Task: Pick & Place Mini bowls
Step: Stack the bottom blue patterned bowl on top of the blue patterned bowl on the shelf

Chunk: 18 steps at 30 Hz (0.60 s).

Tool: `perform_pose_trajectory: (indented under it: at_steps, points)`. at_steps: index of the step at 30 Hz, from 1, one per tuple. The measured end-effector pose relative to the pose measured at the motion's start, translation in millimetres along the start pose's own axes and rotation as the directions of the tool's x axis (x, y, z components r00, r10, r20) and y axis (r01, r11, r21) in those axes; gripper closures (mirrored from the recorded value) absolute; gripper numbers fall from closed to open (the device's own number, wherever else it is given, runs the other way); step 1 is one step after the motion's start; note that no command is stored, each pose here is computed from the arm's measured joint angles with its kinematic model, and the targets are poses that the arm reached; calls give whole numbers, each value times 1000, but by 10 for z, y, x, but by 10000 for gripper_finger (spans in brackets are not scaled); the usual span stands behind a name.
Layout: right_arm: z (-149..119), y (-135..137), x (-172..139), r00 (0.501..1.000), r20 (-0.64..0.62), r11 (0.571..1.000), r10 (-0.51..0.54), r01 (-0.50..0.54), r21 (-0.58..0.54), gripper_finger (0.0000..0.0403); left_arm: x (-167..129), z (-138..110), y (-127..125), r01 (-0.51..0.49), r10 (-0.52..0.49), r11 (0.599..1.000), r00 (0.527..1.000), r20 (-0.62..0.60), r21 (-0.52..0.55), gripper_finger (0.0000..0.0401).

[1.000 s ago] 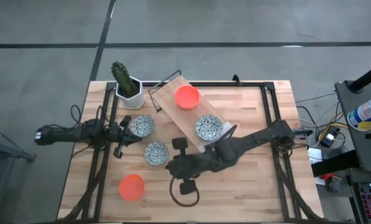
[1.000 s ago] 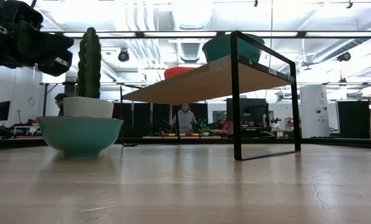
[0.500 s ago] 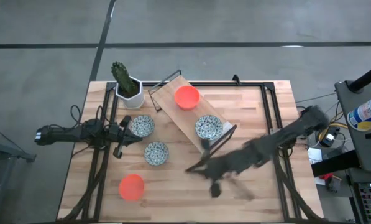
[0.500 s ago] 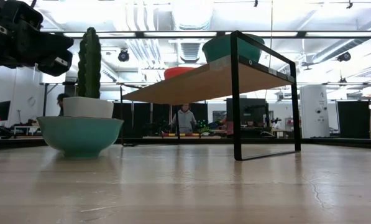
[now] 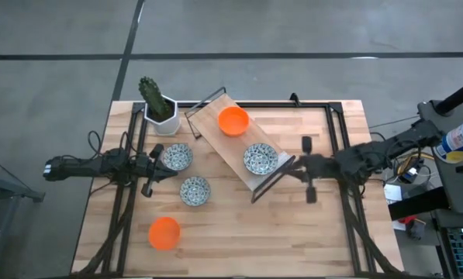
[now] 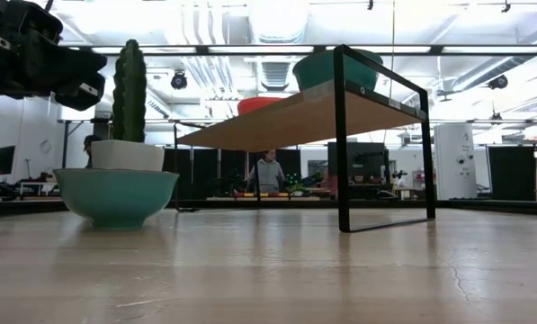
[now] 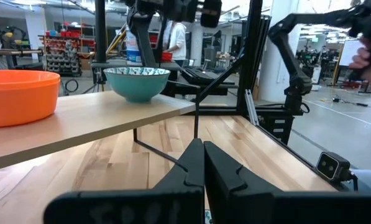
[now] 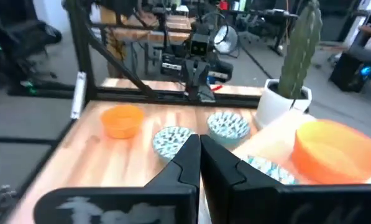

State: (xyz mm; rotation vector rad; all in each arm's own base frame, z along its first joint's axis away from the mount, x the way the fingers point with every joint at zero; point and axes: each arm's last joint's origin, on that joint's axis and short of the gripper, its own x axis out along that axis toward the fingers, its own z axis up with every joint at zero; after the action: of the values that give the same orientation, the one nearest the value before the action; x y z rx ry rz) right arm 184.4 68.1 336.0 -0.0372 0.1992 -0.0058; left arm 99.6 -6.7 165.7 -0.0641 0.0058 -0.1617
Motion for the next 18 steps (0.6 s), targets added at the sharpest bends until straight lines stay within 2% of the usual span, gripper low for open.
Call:
perform_pose_trajectory:
  at_steps: [4,9,11,18]
  points:
    - [-215,-85,-178,998,63,998,8,-12,60,394,0,-1,0,0,0,1000,1000,-1,0,401]
    - [-626,-138,-237,995,95,999,5,-10,48,394,1,-1,0,0,0,1000,1000,-1,0,401]
    - [-716,-153,-275,988,152,998,21,-30,56,394,1,-1,0,0,0,1000,1000,-1,0,401]
    - [-1067,-265,-448,978,207,997,10,-25,67,394,1,-1,0,0,0,1000,1000,-1,0,401]
